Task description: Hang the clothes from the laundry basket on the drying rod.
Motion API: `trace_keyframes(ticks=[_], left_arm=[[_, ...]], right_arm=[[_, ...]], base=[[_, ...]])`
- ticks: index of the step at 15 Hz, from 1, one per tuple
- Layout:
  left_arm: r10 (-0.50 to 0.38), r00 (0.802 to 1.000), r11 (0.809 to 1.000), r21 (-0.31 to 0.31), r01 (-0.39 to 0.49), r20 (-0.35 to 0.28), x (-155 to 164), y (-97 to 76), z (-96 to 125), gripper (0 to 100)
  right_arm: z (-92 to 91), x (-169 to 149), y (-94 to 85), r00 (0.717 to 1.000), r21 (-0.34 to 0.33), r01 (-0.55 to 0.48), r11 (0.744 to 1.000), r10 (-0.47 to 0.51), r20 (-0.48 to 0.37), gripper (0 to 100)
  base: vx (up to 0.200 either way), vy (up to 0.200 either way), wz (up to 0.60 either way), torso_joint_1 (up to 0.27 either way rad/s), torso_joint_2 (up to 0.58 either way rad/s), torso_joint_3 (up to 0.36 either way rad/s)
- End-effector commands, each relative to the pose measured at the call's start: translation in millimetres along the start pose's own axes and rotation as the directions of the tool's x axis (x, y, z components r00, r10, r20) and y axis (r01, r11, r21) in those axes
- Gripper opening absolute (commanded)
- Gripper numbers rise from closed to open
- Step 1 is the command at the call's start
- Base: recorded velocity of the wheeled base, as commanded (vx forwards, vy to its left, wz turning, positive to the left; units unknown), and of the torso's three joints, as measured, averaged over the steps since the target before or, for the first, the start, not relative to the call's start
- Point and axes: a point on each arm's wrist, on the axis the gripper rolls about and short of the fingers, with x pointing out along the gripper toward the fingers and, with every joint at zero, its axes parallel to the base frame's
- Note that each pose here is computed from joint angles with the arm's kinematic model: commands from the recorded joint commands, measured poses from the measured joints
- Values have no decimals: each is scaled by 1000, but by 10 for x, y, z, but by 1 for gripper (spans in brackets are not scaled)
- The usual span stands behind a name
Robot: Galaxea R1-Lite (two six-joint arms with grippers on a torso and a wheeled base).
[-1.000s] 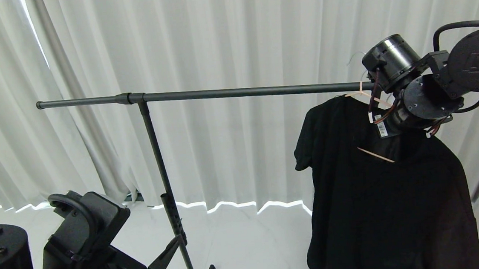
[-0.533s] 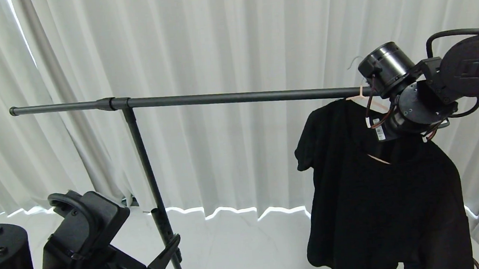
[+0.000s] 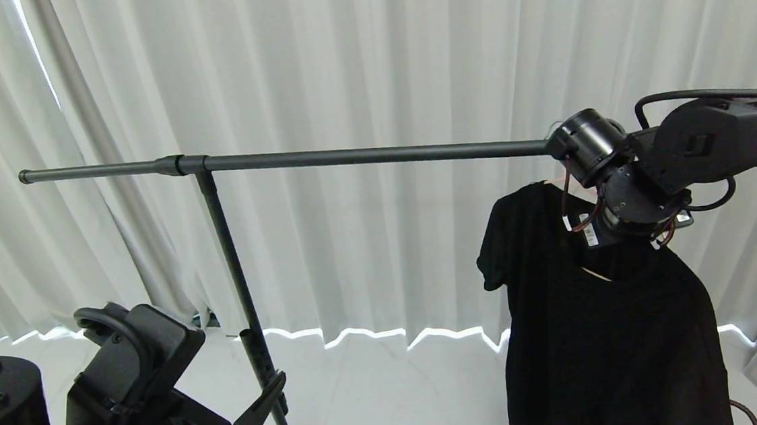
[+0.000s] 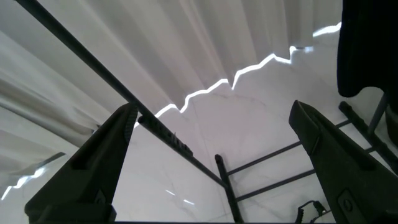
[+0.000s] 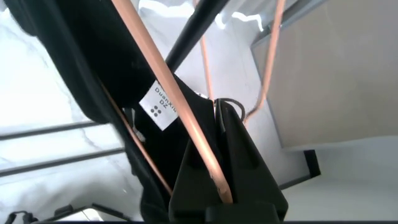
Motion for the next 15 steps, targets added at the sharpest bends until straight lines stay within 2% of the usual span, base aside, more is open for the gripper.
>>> trace_keyframes(ticks=[1,9,15], left_arm=[[0,1000,1000,0,0,1,-1,-1,0,100],[0,1000,1000,0,0,1,-1,-1,0,100],[2,1000,1000,-2,-2,6,-22,5,-6,100]], right_arm=[[-20,74,46,1000,-12,9,1000,-9,-17,0],[-21,169,147,1000,8,7,1000,-7,-9,0],[-24,197,159,1000,7,9,1000,-9,-14,0]], base=[[0,0,0,0,0,0],[0,0,0,0,0,0],[0,0,0,0,0,0]])
